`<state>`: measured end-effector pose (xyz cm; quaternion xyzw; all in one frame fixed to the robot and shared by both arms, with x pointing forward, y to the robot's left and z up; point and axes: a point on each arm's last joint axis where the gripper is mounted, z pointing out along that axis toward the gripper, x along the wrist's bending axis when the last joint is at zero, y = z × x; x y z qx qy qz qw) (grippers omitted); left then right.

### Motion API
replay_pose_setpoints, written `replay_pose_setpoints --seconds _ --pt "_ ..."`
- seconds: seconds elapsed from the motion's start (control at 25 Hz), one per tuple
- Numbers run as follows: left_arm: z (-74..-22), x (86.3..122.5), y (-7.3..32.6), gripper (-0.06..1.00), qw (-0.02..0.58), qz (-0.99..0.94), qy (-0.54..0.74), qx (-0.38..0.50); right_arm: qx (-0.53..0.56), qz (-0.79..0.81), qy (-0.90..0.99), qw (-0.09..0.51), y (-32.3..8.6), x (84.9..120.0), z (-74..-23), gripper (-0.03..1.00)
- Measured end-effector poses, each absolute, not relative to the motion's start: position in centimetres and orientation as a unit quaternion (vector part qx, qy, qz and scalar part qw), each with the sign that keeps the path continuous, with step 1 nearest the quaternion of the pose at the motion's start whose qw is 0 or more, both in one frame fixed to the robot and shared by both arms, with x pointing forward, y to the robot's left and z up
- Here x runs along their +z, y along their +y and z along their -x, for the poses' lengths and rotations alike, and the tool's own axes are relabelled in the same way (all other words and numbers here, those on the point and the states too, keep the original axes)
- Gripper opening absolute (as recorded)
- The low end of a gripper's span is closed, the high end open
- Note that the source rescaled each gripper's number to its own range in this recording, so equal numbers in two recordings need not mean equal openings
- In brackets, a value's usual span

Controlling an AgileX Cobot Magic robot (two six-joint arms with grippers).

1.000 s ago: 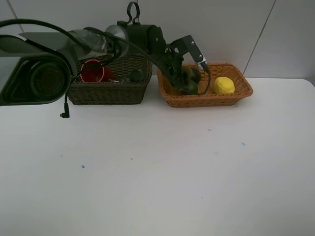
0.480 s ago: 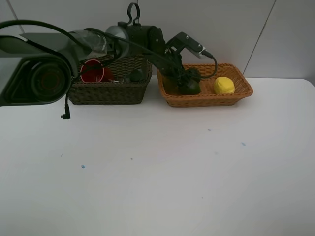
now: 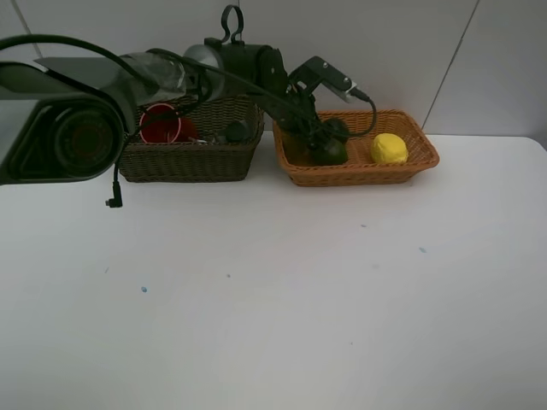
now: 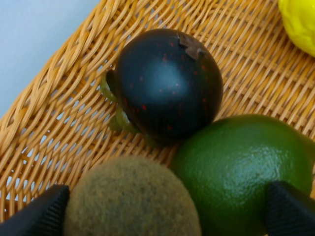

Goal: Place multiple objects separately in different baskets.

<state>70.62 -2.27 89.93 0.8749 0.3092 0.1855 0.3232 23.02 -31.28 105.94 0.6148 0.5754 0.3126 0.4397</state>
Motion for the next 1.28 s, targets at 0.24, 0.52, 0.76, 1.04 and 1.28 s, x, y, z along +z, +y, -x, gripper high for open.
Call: replay_pose_setpoints --seconds 0.24,0.52,0.76,1.04,1.28 --pt "-70.2 90.7 -2.0 1.0 0.3 -0.888 0.304 0.172 0.313 -0.615 0.575 0.44 -31.3 105.9 -23.0 1.0" --pt "-68.4 99.9 -0.3 1.0 0.277 -0.899 0.278 0.194 0.313 -0.615 0.575 0.44 -31.3 105.9 -23.0 1.0" --pt "-65.6 107.6 2.0 1.0 0.267 -0.9 0.279 0.201 0.313 -0.615 0.575 0.44 -31.3 105.9 -23.0 1.0" --pt "-60.6 116.2 5.8 1.0 0.247 -0.899 0.293 0.211 0.313 -0.615 0.575 0.44 -31.3 105.9 -23.0 1.0" --pt "-55.5 123.5 10.0 1.0 0.287 -0.863 0.31 0.276 0.313 -0.615 0.575 0.44 -31.3 105.9 -23.0 1.0"
